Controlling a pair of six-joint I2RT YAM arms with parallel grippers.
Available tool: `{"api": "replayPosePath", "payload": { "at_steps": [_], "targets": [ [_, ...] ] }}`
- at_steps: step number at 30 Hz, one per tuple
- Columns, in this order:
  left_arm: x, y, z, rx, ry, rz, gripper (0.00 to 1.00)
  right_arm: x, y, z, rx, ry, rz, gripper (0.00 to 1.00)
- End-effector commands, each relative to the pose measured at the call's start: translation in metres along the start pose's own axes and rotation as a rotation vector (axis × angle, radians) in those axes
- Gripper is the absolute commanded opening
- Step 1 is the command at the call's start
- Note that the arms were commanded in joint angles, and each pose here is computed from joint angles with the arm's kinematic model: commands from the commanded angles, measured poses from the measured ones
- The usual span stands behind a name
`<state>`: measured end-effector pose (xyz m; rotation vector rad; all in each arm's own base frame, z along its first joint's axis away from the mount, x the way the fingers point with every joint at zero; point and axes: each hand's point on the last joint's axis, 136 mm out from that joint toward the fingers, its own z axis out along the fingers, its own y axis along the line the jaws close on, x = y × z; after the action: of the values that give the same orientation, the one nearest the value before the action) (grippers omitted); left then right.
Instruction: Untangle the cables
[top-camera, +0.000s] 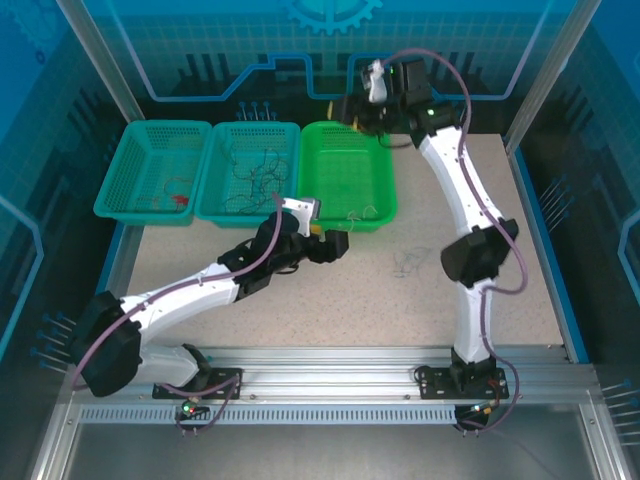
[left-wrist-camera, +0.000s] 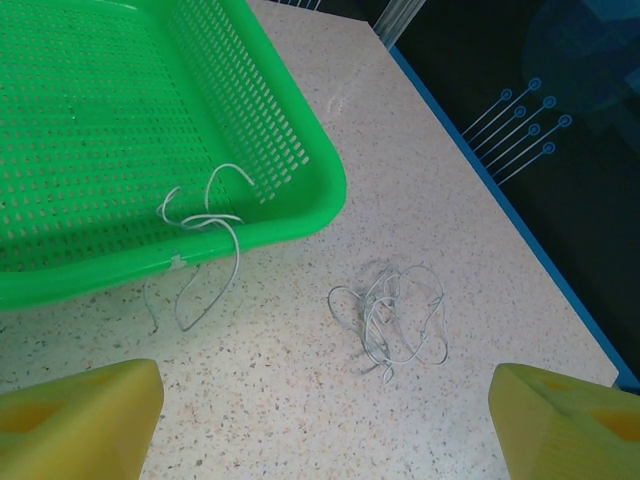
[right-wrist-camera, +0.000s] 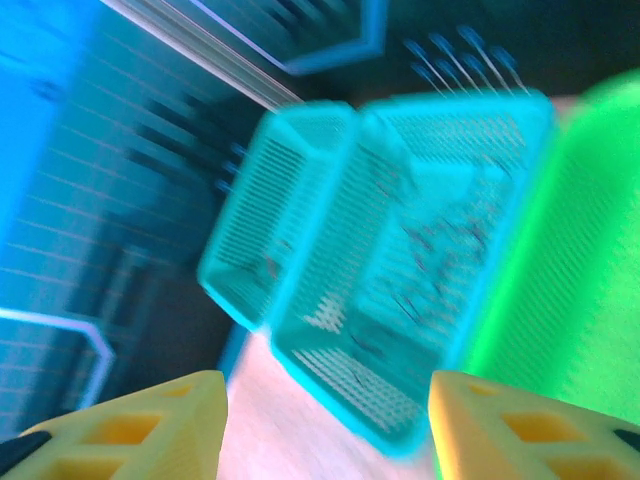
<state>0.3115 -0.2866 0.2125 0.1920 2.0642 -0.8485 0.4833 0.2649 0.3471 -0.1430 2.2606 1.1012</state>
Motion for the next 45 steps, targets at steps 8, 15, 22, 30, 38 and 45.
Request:
{"api": "replayPosePath", "payload": {
  "at_steps": [8,15,22,30,38,45],
  "targets": [
    [0.005,0.004,-0.075,0.001,-0.034,0.067,0.87,0.136,-0.057,-0.078,0.289,-0.105,-0.104,0.54],
    [0.024,0.017,-0.121,-0.025,-0.008,0.097,0.89,0.218,-0.090,-0.050,0.341,-0.119,-0.092,0.54],
    [0.032,0.026,-0.138,-0.046,-0.012,0.087,0.90,0.243,-0.122,0.017,0.401,-0.063,-0.099,0.54],
    [0.035,0.027,-0.138,-0.048,0.000,0.102,0.91,0.236,-0.137,0.067,0.363,-0.107,-0.088,0.45],
    [0.036,0.029,-0.140,-0.052,-0.005,0.100,0.91,0.236,-0.136,0.062,0.366,-0.143,-0.102,0.00],
    [0.036,0.027,-0.140,-0.043,-0.003,0.098,0.92,0.226,-0.088,0.022,0.246,-0.162,-0.176,0.00]
  ]
}}
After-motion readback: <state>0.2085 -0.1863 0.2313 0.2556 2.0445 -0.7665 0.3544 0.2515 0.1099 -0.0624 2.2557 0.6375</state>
